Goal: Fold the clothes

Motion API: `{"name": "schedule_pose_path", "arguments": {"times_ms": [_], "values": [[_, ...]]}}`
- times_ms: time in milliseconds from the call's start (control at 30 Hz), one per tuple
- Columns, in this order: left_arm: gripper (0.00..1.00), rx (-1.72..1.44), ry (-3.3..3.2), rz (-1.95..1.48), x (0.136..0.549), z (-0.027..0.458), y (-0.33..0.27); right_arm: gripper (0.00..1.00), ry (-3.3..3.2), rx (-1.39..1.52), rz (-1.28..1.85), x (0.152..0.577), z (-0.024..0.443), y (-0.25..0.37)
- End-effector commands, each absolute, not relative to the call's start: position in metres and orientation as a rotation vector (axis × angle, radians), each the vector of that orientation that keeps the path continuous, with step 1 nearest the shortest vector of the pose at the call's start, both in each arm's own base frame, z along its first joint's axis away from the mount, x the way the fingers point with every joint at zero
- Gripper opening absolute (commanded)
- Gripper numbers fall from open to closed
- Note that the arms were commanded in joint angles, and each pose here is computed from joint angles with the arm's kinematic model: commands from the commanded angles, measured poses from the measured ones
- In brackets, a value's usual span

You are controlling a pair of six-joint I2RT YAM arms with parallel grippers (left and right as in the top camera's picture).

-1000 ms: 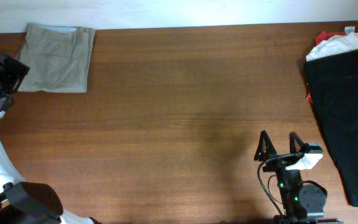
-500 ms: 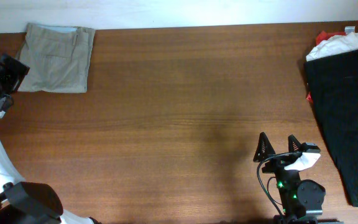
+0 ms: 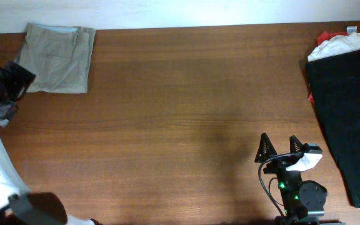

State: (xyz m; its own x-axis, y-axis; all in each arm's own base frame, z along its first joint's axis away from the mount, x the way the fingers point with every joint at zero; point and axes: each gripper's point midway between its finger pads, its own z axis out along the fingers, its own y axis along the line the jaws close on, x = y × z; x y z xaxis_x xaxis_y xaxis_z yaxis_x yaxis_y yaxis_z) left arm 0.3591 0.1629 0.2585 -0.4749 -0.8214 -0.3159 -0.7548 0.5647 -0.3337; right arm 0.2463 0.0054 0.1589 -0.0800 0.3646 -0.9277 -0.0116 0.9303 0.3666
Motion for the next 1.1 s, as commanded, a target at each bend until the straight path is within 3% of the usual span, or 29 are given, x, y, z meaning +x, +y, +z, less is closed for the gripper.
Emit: {"name": "schedule_pose_path", "arguments": {"times_ms": [0,167,200,367,433,633,1067], "values": [[0.99,-1.129,2.364,0.002,0.331,0.277,0.135,0.99,1.629,0.292,0.318,0.246,0.157,0.004],[0.99,-0.586,2.075,-0.007,0.323,0.249,0.031,0.99,1.628,0.292,0.318,0.246,0.157,0.004],[0.99,-0.574,2.079,-0.010,0.296,0.224,0.029,0.99,1.628,0.292,0.318,0.246,0.157,0.004],[0.99,-0.608,2.042,0.059,0.254,0.182,0.043,0.99,1.628,0.292,0.318,0.246,0.157,0.004],[0.99,-0.580,2.000,0.074,0.250,0.182,0.045,0.99,1.629,0.292,0.318,0.246,0.157,0.004],[0.99,0.006,1.659,0.116,0.254,0.235,0.008,0.99,1.628,0.292,0.318,0.246,0.157,0.004],[0.99,-0.013,1.536,0.117,0.250,0.191,0.011,0.99,1.629,0.292,0.318,0.246,0.157,0.004]]}}
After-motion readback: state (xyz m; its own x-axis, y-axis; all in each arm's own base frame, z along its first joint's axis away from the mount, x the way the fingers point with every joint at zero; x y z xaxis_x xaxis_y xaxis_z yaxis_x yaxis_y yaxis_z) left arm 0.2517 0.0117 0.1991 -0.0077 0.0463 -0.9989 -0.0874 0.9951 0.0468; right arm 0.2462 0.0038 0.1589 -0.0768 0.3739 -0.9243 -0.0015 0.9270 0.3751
